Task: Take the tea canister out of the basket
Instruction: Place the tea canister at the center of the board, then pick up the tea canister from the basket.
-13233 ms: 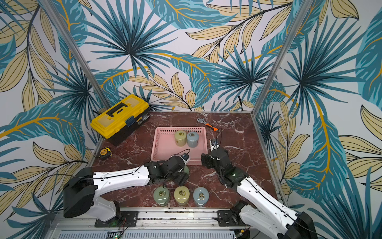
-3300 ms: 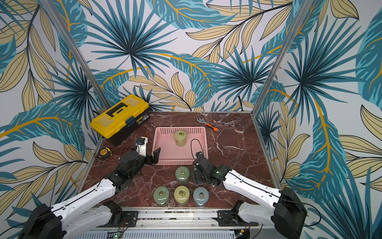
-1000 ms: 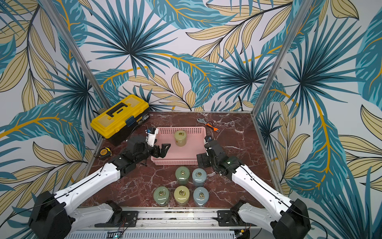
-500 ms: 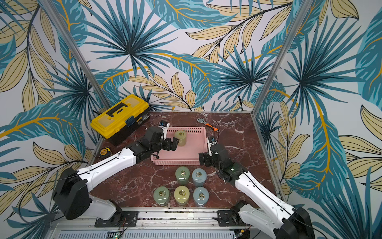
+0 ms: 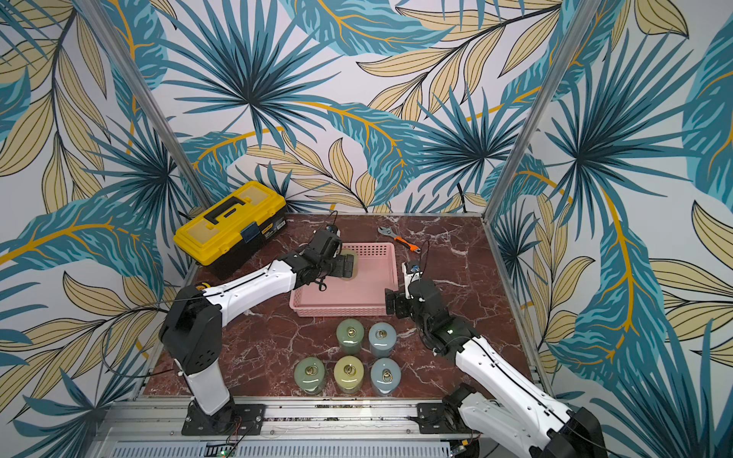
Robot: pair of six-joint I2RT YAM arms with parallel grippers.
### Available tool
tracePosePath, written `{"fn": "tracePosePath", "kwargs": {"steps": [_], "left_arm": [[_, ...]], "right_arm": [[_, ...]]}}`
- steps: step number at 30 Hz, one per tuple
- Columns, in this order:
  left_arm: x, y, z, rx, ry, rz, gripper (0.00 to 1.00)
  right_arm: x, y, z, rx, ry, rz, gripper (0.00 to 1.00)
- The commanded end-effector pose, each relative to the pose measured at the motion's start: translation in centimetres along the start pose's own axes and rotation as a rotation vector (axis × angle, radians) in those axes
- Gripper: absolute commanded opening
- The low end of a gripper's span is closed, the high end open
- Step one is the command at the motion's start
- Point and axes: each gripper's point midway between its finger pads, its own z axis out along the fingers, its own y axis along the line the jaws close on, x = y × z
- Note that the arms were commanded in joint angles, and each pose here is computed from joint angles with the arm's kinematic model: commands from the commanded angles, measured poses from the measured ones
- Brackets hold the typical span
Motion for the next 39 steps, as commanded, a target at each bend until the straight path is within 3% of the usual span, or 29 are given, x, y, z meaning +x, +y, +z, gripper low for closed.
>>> {"fn": "tracePosePath", "kwargs": {"steps": [1, 18, 33, 39], "left_arm": [[-1.2, -0.7, 0.1, -0.001, -0.008, -0.004, 1.0], [-1.2, -1.5, 4.7, -0.027, 0.024, 0.054, 1.0], [-1.3, -1.1, 6.6, -0.064, 0.006, 0.089, 0.97], [-1.5, -1.3, 6.9, -0.061, -0.004, 0.099, 0.92]], "right_arm": [[0.6, -0.4, 0.4, 0.019, 0.005, -0.008, 0.99], [1.0, -0.2, 1.0, 0.019, 0.028, -0.017, 0.99], [1.1, -0.2, 1.1, 0.017, 0.032, -0.019, 0.99], [1.1, -0.1, 1.1, 0.014, 0.033, -0.018, 0.99]]}}
